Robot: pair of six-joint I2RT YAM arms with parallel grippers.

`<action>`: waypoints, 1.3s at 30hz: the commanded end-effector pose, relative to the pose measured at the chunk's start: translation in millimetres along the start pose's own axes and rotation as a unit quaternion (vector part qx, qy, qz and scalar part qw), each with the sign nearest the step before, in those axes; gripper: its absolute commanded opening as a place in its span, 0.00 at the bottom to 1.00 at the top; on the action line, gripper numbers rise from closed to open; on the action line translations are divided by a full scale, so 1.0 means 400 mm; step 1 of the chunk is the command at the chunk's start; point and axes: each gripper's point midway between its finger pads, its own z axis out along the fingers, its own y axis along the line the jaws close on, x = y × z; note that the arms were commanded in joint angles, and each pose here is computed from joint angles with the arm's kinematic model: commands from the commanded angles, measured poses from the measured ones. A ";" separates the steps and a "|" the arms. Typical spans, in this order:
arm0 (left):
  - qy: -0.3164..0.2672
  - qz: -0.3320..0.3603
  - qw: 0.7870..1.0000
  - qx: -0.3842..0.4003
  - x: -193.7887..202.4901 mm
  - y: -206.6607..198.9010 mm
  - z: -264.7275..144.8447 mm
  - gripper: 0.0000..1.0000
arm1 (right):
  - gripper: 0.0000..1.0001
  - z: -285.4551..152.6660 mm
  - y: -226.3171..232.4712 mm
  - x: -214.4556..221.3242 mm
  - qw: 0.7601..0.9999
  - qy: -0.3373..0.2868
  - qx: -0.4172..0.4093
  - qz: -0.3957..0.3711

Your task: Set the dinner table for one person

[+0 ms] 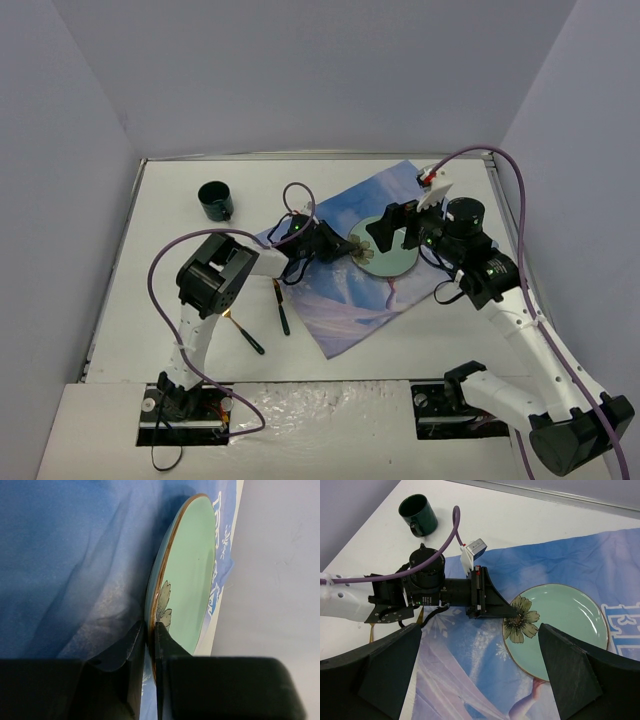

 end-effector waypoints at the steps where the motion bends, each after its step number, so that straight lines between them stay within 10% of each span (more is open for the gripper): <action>1: -0.029 0.031 0.991 0.130 -0.045 -0.210 -0.043 0.02 | 1.00 -0.001 0.000 -0.032 0.999 -0.030 -0.003 -0.012; 20: -0.069 0.108 0.989 -0.074 -0.092 -0.134 -0.192 0.96 | 1.00 -0.028 -0.028 -0.061 0.998 -0.056 0.035 -0.019; 39: -0.153 0.316 0.851 -0.391 -0.548 -0.086 -0.866 0.97 | 1.00 0.031 -0.081 -0.008 0.997 -0.001 0.080 0.012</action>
